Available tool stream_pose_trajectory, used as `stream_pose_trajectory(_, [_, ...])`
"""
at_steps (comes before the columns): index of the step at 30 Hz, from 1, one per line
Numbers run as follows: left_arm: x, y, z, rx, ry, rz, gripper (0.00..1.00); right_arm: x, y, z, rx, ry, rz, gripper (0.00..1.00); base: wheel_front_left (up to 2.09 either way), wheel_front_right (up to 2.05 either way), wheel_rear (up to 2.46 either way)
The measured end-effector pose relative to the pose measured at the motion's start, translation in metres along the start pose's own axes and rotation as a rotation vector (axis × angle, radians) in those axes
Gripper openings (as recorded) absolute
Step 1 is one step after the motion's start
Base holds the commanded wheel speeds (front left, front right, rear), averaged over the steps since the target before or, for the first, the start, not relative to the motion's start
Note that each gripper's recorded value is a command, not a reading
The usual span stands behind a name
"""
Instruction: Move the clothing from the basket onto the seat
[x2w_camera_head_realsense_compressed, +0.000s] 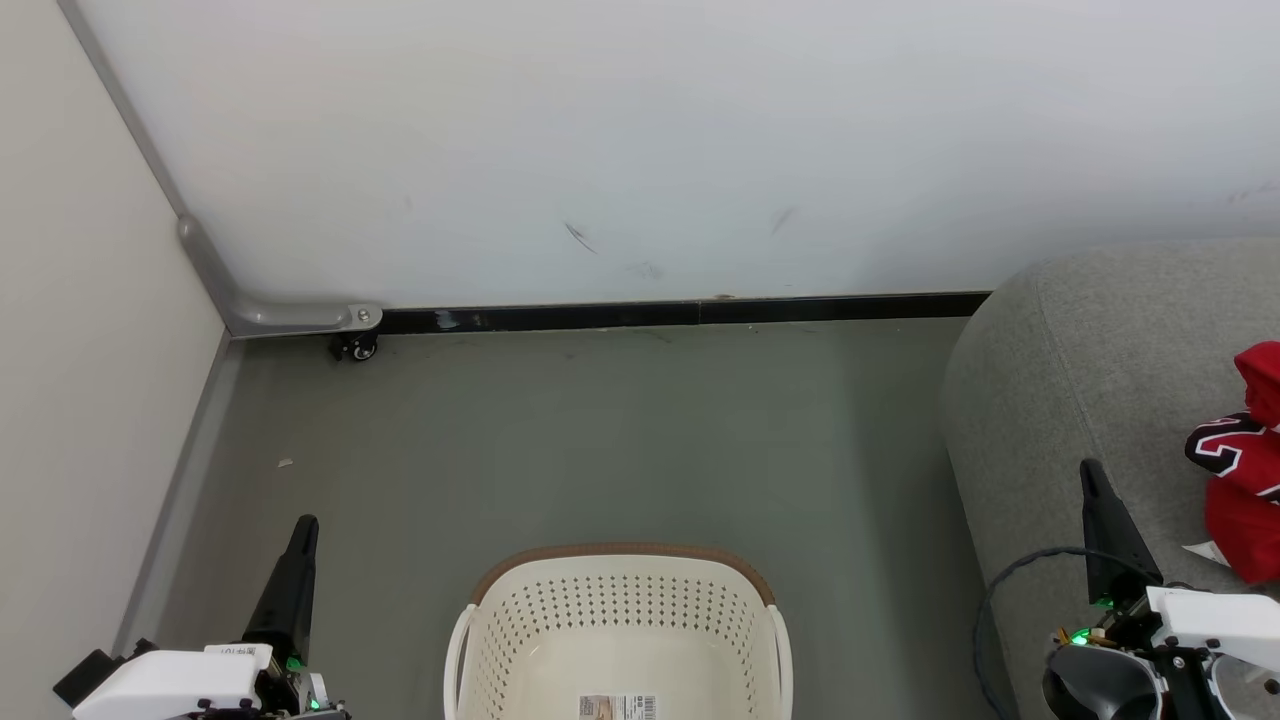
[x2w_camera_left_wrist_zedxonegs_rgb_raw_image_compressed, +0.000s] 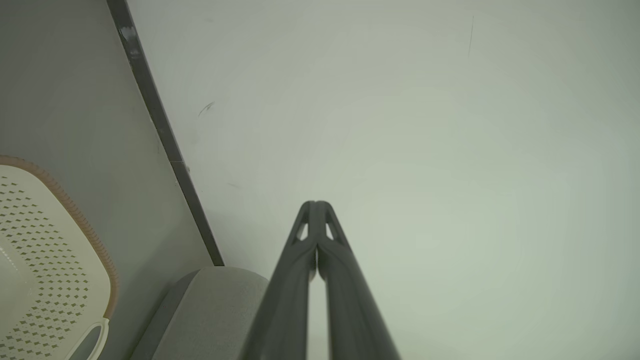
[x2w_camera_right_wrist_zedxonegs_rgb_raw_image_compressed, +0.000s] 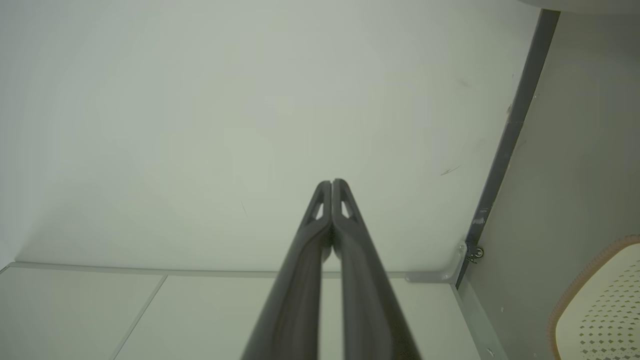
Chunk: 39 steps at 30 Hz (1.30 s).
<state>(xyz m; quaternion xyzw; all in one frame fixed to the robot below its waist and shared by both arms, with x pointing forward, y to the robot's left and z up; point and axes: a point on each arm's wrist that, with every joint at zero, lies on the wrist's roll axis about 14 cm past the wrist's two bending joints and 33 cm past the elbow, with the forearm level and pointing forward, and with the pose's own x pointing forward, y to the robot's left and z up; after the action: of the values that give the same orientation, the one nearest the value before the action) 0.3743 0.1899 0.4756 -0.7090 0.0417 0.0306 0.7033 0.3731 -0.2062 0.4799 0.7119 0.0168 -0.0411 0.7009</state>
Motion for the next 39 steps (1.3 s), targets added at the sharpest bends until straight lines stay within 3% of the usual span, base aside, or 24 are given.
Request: stream_pose_trajectory(39, [0.0007, -0.0008, -0.0018, -0.003, 0.007, -0.006, 0.0, 0.0, 0.0, 0.0005, 0.001, -0.001, 0.0, 0.0, 0.0, 0.0, 0.0])
